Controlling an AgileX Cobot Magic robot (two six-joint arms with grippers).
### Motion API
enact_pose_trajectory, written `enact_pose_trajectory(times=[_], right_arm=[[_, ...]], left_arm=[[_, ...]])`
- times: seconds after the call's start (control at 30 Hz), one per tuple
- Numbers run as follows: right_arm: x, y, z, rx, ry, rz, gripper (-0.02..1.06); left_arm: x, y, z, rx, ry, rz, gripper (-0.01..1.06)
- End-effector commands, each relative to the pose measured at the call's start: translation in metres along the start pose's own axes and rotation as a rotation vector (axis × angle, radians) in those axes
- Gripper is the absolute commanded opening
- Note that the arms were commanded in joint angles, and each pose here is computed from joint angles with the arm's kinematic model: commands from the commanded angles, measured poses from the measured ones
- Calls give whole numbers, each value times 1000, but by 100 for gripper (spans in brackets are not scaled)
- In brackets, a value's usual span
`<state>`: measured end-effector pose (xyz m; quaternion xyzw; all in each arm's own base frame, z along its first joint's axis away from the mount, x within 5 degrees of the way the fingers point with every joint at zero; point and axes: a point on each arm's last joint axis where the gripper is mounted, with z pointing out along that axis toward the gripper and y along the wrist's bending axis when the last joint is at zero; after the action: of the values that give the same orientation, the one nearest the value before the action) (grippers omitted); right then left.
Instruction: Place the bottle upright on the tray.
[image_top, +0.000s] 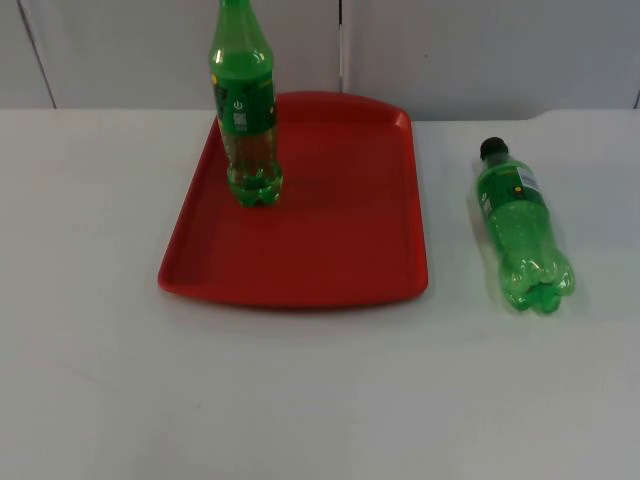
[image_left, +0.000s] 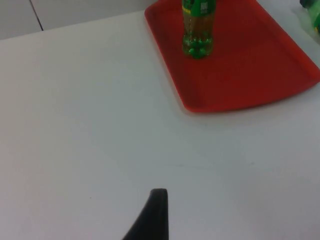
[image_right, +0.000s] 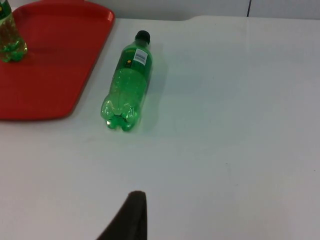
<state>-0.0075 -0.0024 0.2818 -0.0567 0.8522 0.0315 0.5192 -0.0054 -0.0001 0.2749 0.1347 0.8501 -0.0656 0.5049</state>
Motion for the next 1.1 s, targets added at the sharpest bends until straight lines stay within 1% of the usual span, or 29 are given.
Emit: enact_pose_trajectory(times=[0.0,0.07,0.13,0.17,0.2,1.07], right_arm=[[1,0,1,5,-3,-1,105],[1,0,1,5,-3,-1,105],[1,0,1,5,-3,-1,105],[1,0,1,5,-3,-1,105],[1,0,1,5,-3,-1,105],[1,0,1,5,-3,-1,105]], left_arm=[[0,0,0,-7,-10,4,88],[0,1,0,-9,-10,5,90],[0,1,0,-9,-10,5,99],[0,1,0,-9,-10,5,99],[0,1,0,-9,-10,5,105],[0,1,0,-9,-10,5,105]])
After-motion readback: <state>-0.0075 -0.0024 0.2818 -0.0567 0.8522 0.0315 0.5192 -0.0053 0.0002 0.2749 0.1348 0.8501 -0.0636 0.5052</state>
